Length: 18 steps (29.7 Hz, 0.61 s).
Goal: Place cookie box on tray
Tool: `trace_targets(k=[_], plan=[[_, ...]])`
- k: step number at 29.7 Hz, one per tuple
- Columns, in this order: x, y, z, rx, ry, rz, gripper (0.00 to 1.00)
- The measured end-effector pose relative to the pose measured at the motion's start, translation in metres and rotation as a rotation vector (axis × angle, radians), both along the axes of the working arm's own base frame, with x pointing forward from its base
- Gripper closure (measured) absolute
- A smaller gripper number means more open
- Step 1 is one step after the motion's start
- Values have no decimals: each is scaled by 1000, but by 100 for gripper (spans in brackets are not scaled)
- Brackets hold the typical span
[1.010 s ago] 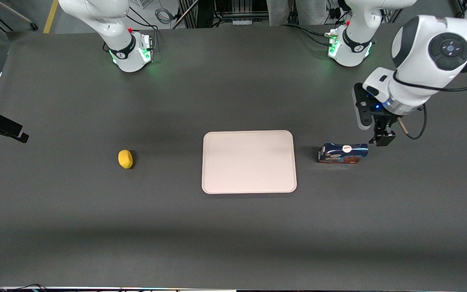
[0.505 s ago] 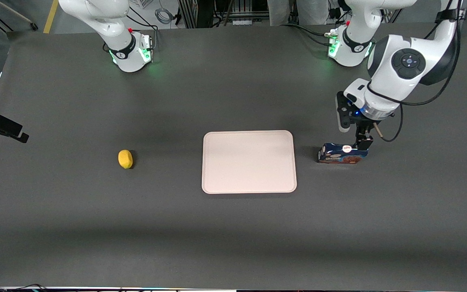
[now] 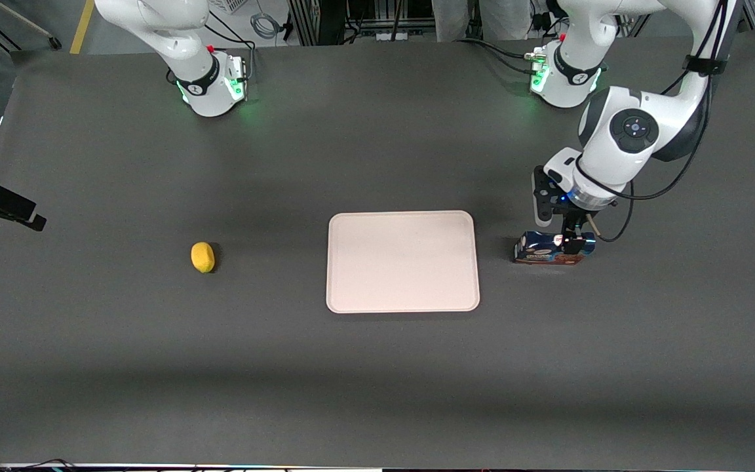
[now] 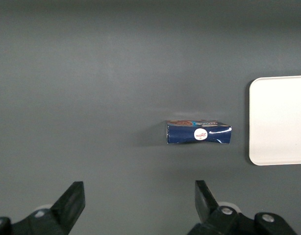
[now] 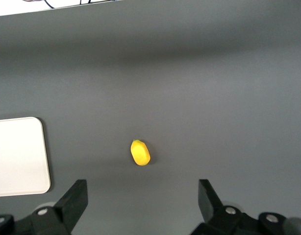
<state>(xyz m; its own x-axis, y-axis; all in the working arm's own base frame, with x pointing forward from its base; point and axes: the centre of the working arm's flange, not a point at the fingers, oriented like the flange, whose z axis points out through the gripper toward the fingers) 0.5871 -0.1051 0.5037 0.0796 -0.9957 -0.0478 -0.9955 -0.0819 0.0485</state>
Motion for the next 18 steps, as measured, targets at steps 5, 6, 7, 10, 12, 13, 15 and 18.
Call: trace_targets(k=[5,6,7,10,12,13,15,18], plan=[[0,0,33,0,2,21,81],[0,0,37,0,2,23,81],[0,0,40,0,-1,25,81],[0,0,45,-9,-2,34,81],[0,-3,45,-36,3,59,81],[0,-5,44,-52,7,80,81],[0,-9,43,-84,18,138,81],[-1,-22,42,-113,25,240,81]])
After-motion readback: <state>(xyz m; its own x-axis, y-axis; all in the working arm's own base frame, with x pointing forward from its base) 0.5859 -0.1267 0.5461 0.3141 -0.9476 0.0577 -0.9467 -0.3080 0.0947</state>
